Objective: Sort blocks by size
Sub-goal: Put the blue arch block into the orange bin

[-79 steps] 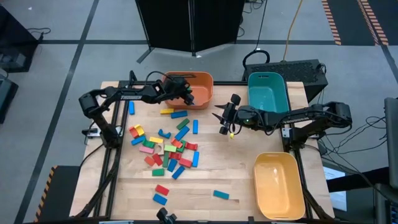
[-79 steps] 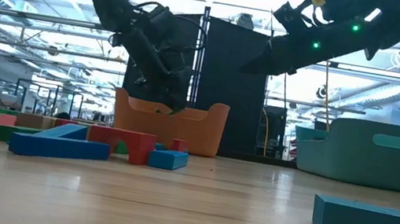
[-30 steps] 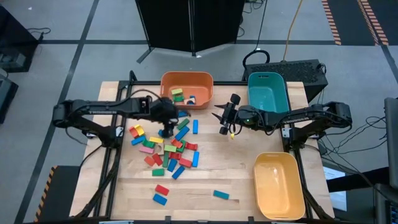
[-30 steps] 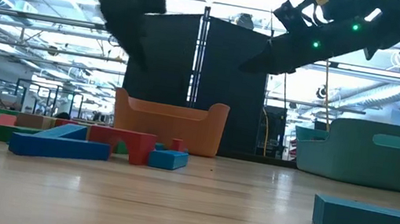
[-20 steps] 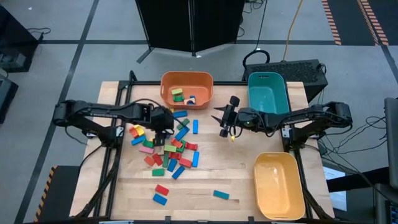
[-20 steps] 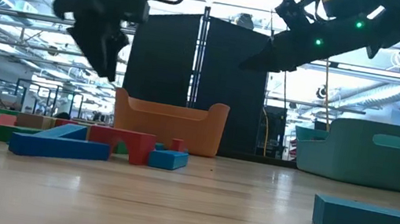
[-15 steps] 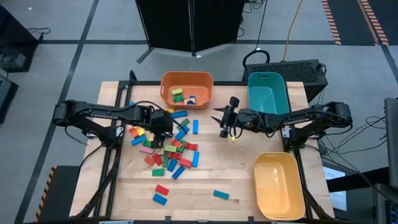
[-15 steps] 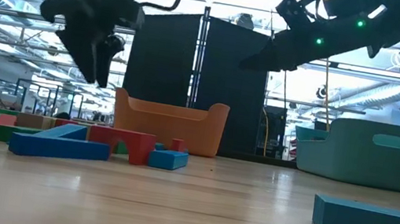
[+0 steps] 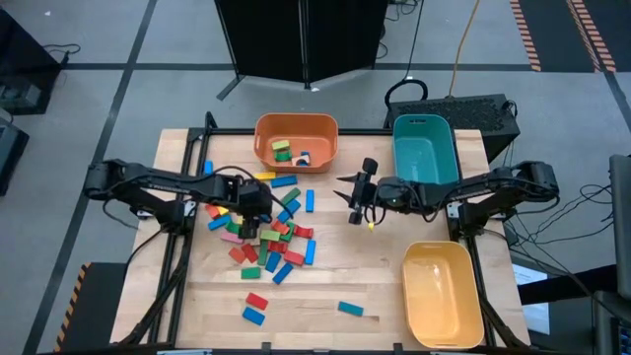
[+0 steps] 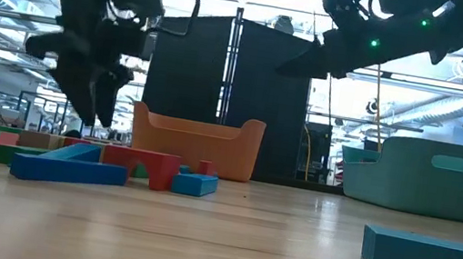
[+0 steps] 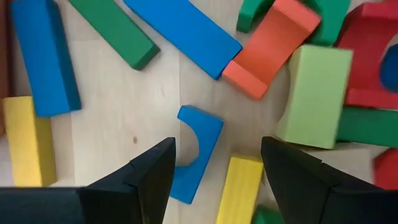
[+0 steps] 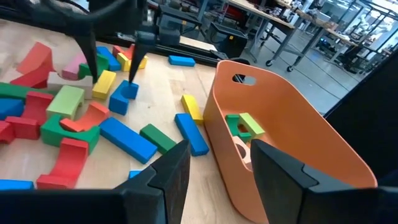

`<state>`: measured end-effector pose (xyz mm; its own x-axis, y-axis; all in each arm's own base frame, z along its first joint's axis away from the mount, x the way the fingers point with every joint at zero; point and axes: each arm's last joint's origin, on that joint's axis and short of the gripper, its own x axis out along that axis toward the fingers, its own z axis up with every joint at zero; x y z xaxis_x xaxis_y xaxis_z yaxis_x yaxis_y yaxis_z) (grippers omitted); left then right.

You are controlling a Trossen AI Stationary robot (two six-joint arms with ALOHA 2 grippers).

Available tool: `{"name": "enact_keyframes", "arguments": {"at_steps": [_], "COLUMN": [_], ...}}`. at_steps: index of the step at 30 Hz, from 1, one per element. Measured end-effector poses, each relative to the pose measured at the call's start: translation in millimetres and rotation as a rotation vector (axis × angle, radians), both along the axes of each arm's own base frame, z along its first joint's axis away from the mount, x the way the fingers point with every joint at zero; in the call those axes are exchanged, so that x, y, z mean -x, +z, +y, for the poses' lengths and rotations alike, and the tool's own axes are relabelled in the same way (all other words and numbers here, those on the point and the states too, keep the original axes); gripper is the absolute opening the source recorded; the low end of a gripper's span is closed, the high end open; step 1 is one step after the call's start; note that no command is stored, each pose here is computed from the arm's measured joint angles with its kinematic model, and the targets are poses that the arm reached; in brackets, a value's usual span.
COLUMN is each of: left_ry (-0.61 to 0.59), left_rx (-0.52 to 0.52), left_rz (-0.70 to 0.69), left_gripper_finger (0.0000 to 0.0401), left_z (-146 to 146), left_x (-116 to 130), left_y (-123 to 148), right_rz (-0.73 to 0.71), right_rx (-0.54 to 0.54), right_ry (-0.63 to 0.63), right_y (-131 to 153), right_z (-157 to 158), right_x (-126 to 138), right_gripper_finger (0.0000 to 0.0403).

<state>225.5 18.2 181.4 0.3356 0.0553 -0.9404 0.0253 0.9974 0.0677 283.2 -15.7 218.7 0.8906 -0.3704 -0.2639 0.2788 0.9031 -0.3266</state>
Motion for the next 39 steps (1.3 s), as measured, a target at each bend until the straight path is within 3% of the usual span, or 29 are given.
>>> {"name": "enact_keyframes", "arguments": {"at_steps": [19,31,39], "left_ry": [-0.022,-0.025,0.024], "left_rx": [-0.069,-0.057,-0.059], "left_rz": [0.016,0.05,0.034], "left_gripper_finger": [0.0234,0.0114,0.0073], "left_z": [2,2,3], "left_x": [4,-2,-4], "left_y": [-35,-47,-44], "right_rz": [-0.049,-0.072,-0.079], "right_rx": [-0.109,-0.115,-0.132], "right_ry": [0.03,0.064,0.06], "right_y": [1,3,3], "right_z": [18,28,28], "right_x": [-1,-1,-1], "right_gripper_finger": [0.0157,0.0157,0.0157]}}
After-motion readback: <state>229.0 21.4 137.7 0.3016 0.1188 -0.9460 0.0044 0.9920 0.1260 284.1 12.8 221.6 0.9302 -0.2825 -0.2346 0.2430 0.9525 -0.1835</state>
